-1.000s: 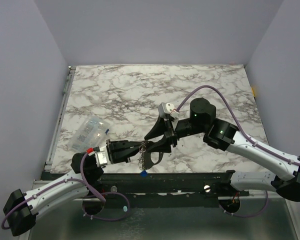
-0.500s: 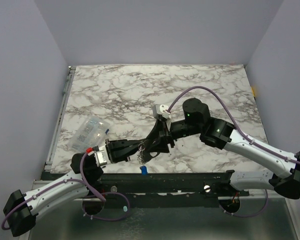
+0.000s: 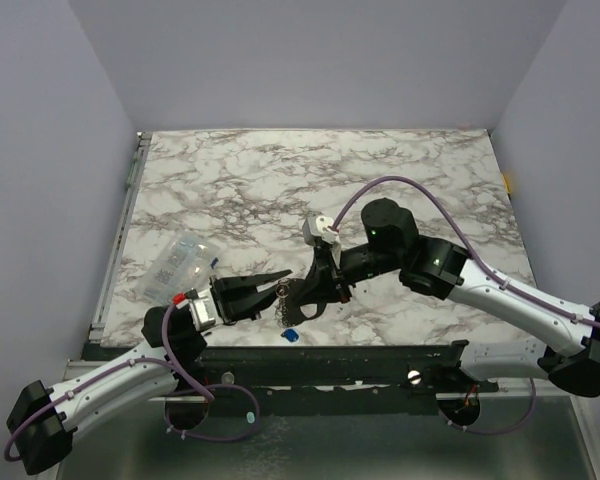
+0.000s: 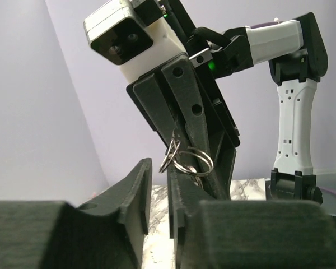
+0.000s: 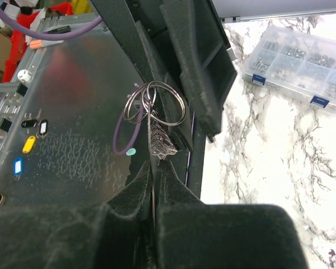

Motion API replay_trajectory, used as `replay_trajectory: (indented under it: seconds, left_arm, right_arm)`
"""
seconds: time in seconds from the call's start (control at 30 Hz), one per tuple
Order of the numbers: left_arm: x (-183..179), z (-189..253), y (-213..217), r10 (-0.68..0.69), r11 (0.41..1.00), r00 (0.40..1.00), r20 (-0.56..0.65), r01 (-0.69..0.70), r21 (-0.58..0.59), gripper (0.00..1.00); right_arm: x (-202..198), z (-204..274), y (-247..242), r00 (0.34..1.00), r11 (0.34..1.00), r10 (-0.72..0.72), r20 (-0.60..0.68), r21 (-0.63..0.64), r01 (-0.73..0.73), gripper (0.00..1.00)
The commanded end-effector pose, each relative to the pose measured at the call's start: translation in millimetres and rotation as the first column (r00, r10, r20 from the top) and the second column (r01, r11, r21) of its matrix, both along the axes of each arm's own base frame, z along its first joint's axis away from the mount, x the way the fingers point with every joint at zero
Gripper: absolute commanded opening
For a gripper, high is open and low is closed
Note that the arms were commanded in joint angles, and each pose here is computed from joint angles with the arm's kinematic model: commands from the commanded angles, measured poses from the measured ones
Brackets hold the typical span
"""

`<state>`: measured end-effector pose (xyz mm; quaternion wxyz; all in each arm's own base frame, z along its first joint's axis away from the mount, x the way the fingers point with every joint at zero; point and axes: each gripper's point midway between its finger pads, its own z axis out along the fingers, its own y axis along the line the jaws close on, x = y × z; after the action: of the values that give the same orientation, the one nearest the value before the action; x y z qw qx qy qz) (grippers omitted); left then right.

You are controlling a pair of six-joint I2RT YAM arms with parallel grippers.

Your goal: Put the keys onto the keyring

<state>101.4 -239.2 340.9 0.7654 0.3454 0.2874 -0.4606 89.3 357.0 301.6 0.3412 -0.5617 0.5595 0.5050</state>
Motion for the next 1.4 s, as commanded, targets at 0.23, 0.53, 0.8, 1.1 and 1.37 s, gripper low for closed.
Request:
replay_trajectory:
  seconds: [0.23,0.53,0.8,1.1,1.37]
  left_arm:
    - [-10.9,-0.5,8.8,0.017,1.0,0.997,0.077,-0.018,0.013,0.45]
    - [-7.8,-11.3,9.3,0.061,0.985,0.994,0.088,-0.074,0.154,0.53]
    - [-4.0,-8.0,6.8,0.066,0.943,0.998,-0.025,-0.054,0.328,0.52]
    - [1.7,-12.0,-21.4,-0.002,0.895,0.99,-0.144,0.066,0.442,0.47]
    - [21.2,-24.3,-35.4,0.049,0.866,0.98,-0.192,0.054,0.498,0.4]
  right_arm:
    - [5.7,12.1,-18.1,0.997,0.997,-0.052,0.052,-0.054,0.055,0.01]
    - [14.9,-7.4,-40.6,0.988,0.966,-0.143,0.063,-0.211,0.153,0.01]
    - [27.7,-25.5,-61.2,0.967,0.906,-0.233,0.103,-0.337,0.254,0.01]
    - [29.1,-30.3,-62.1,0.967,0.891,-0.234,0.102,-0.376,0.256,0.01]
    - [25.3,-27.3,-63.2,0.968,0.894,-0.231,0.099,-0.371,0.251,0.01]
